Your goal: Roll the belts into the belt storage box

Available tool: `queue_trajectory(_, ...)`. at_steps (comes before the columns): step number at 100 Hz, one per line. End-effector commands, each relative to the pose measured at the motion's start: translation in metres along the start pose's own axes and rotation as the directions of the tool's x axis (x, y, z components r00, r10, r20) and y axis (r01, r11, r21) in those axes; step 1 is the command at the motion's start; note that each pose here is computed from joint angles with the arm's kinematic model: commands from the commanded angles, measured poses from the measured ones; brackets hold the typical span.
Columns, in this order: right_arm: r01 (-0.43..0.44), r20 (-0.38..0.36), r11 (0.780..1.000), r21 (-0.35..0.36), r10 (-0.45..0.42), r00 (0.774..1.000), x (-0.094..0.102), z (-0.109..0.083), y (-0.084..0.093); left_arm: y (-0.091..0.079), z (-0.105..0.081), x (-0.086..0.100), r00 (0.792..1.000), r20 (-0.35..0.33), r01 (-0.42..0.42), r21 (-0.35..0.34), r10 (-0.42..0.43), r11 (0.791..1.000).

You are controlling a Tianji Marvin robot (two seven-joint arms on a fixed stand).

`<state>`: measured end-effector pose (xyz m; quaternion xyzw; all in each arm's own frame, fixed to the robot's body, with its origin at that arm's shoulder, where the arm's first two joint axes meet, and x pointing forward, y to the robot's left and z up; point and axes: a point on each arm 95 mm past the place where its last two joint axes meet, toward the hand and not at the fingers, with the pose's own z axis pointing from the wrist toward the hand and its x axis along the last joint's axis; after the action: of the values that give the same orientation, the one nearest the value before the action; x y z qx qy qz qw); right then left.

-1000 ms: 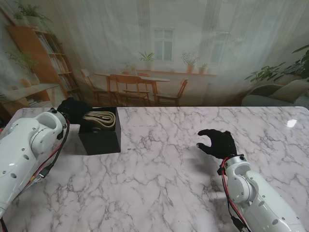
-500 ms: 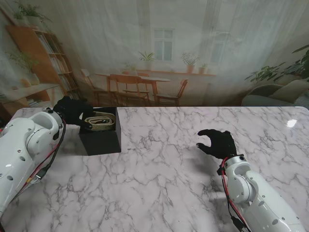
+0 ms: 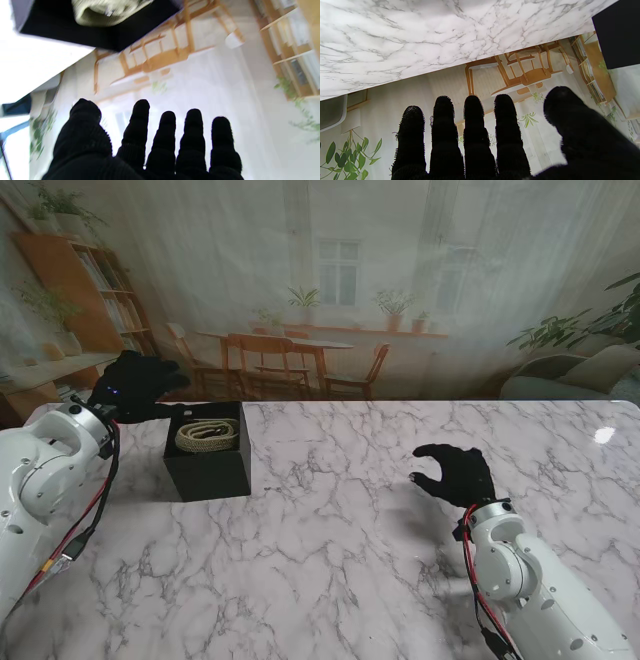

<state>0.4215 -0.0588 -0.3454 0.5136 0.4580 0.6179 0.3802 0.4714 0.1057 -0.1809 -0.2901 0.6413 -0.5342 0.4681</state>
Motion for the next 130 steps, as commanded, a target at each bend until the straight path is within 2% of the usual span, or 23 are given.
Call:
queue_trajectory(1, -0.015, -0.018, 1.000, 0.002, 0.015, 1.000, 0.005, -0.004, 0.001, -0.019, -0.005, 0.015, 0.999, -0.042, 0.027, 0.064, -0.024, 0.998)
queue_trajectory(6, -0.023, -0.032, 1.000, -0.002, 0.023, 0.999, 0.008, -0.006, 0.003, -0.027, -0.011, 0.023, 0.996, -0.072, 0.066, 0.125, -0.057, 0.990)
queue_trajectory(11, -0.030, -0.048, 1.000, -0.009, 0.029, 0.998, 0.011, -0.007, 0.006, -0.034, -0.015, 0.033, 0.985, -0.118, 0.146, 0.178, -0.127, 0.973)
queue_trajectory(18, -0.038, -0.076, 0.999, -0.016, 0.036, 0.996, 0.018, -0.008, 0.011, -0.040, -0.021, 0.049, 0.956, -0.185, 0.267, 0.217, -0.229, 0.939)
queue_trajectory(31, -0.060, -0.131, 0.998, -0.027, 0.056, 0.990, 0.031, -0.011, 0.020, -0.040, -0.029, 0.077, 0.894, -0.280, 0.422, 0.264, -0.350, 0.867)
queue_trajectory(36, -0.073, -0.148, 0.997, -0.030, 0.068, 0.987, 0.036, -0.012, 0.023, -0.036, -0.031, 0.092, 0.856, -0.323, 0.489, 0.256, -0.403, 0.834)
queue_trajectory(45, -0.086, -0.177, 0.995, -0.039, 0.078, 0.981, 0.044, -0.014, 0.027, -0.019, -0.033, 0.127, 0.747, -0.397, 0.642, 0.220, -0.534, 0.734)
queue_trajectory(53, -0.095, -0.201, 0.994, -0.053, 0.083, 0.976, 0.051, -0.013, 0.029, 0.002, -0.033, 0.156, 0.676, -0.419, 0.720, 0.200, -0.606, 0.665)
queue_trajectory(66, -0.122, -0.233, 0.990, -0.077, 0.101, 0.967, 0.058, -0.008, 0.030, 0.034, -0.029, 0.188, 0.579, -0.379, 0.808, 0.148, -0.722, 0.570)
queue_trajectory(72, -0.135, -0.240, 0.987, -0.086, 0.110, 0.964, 0.060, -0.005, 0.028, 0.047, -0.025, 0.199, 0.524, -0.340, 0.847, 0.116, -0.781, 0.519)
queue_trajectory(80, -0.143, -0.240, 0.985, -0.092, 0.117, 0.964, 0.058, -0.002, 0.024, 0.061, -0.019, 0.206, 0.482, -0.288, 0.872, 0.069, -0.828, 0.484)
queue_trajectory(85, -0.147, -0.233, 0.985, -0.086, 0.123, 0.965, 0.056, -0.001, 0.019, 0.069, -0.015, 0.210, 0.476, -0.261, 0.876, 0.051, -0.840, 0.480)
queue_trajectory(96, -0.164, -0.206, 0.985, -0.060, 0.148, 0.967, 0.052, 0.001, 0.004, 0.092, -0.003, 0.212, 0.497, -0.173, 0.866, 0.042, -0.850, 0.498)
queue_trajectory(102, -0.154, -0.186, 0.987, -0.044, 0.143, 0.972, 0.049, 0.002, -0.004, 0.099, 0.001, 0.210, 0.478, -0.120, 0.878, 0.033, -0.870, 0.478)
queue_trajectory(105, -0.144, -0.180, 0.989, -0.033, 0.136, 0.974, 0.048, 0.002, -0.007, 0.103, 0.001, 0.208, 0.474, -0.100, 0.880, 0.014, -0.875, 0.475)
queue_trajectory(112, -0.148, -0.168, 0.989, -0.016, 0.143, 0.975, 0.047, 0.002, -0.010, 0.109, 0.002, 0.203, 0.492, -0.072, 0.870, 0.014, -0.867, 0.493)
queue_trajectory(119, -0.165, -0.163, 0.986, -0.010, 0.161, 0.973, 0.048, 0.003, -0.012, 0.112, 0.002, 0.200, 0.496, -0.059, 0.868, 0.014, -0.866, 0.497)
queue_trajectory(126, -0.161, -0.167, 0.987, -0.010, 0.157, 0.973, 0.049, 0.006, -0.013, 0.115, 0.002, 0.195, 0.518, -0.049, 0.855, 0.009, -0.854, 0.518)
queue_trajectory(130, -0.161, -0.167, 0.987, -0.008, 0.158, 0.973, 0.049, 0.008, -0.013, 0.117, 0.003, 0.193, 0.523, -0.042, 0.852, 0.007, -0.851, 0.524)
